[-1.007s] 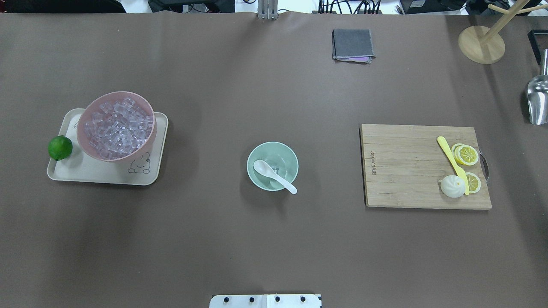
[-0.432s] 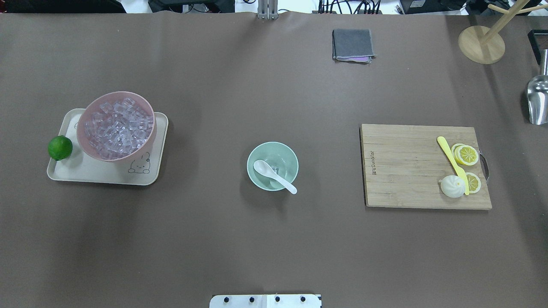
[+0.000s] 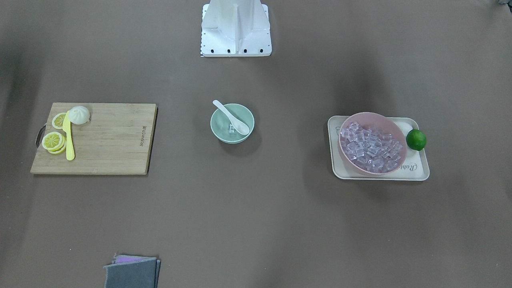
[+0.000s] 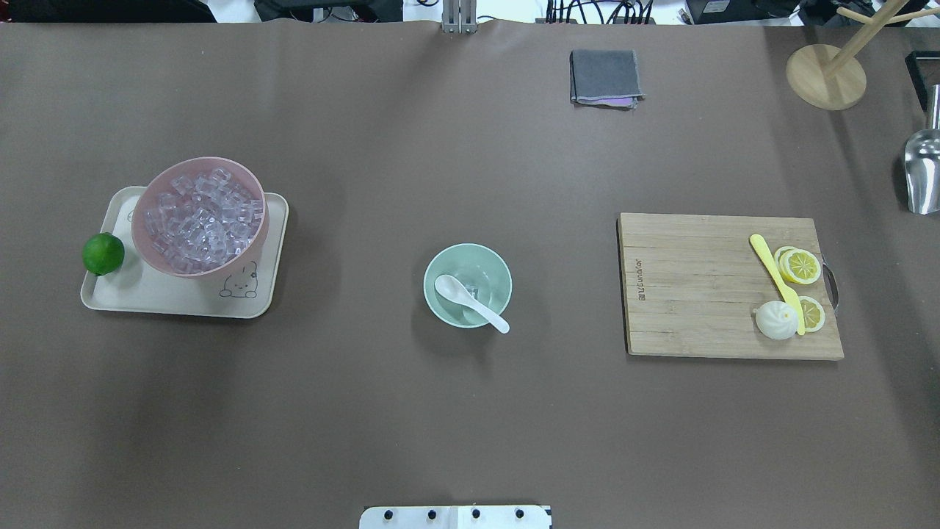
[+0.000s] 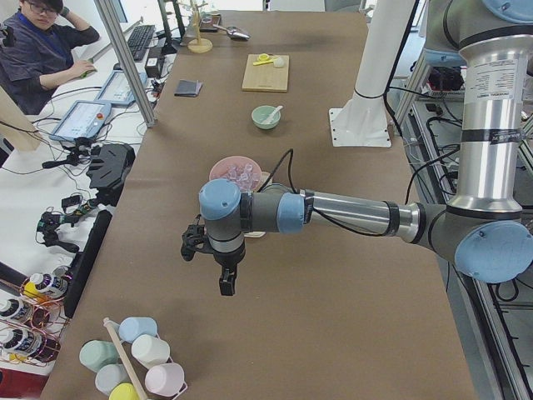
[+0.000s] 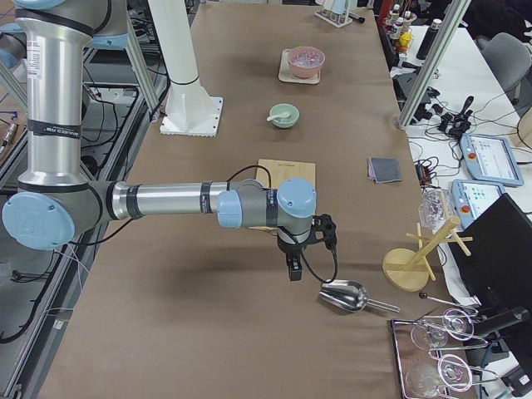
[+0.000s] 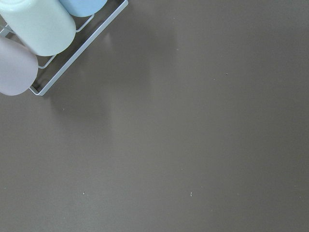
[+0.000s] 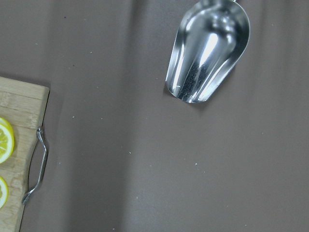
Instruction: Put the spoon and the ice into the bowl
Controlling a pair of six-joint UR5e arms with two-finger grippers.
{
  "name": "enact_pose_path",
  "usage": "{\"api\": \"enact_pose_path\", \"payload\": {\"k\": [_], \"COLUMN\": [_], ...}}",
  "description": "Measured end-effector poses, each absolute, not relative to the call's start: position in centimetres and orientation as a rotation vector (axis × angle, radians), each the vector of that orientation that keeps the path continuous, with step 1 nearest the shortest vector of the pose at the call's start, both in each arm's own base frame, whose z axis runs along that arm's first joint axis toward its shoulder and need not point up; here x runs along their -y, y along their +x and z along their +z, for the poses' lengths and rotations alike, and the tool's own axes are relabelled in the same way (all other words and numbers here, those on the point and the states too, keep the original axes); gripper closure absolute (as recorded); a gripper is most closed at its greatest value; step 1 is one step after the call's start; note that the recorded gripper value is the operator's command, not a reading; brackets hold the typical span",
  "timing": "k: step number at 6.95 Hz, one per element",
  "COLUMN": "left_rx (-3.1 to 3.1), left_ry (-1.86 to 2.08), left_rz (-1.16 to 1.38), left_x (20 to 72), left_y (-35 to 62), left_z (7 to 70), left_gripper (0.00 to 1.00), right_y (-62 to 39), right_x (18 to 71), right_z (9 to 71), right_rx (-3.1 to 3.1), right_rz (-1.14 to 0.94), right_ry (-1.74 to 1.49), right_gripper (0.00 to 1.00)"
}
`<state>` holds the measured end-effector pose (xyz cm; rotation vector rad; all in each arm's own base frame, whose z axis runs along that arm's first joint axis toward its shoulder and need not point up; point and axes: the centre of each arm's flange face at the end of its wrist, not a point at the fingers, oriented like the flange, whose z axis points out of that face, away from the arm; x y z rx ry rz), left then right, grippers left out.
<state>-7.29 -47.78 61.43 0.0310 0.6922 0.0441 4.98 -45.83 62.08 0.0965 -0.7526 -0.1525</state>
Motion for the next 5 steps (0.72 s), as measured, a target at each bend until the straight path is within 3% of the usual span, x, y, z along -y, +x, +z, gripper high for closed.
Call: {"api": "enact_pose_path", "payload": {"k": [5], "left_rx": [-0.692], "left_ry": [0.034], "left_rz": [0.044], "left_x": [47.8], "left_y": [-7.3], "left_z": [61.3], "left_gripper": [0.01], "right_y": [3.7], "right_x": [46.0], "right_z": [62.0], "right_rx": [0.757], "right_rz": [-0.181], "right_ry": [0.09], "right_gripper": [0.0]}}
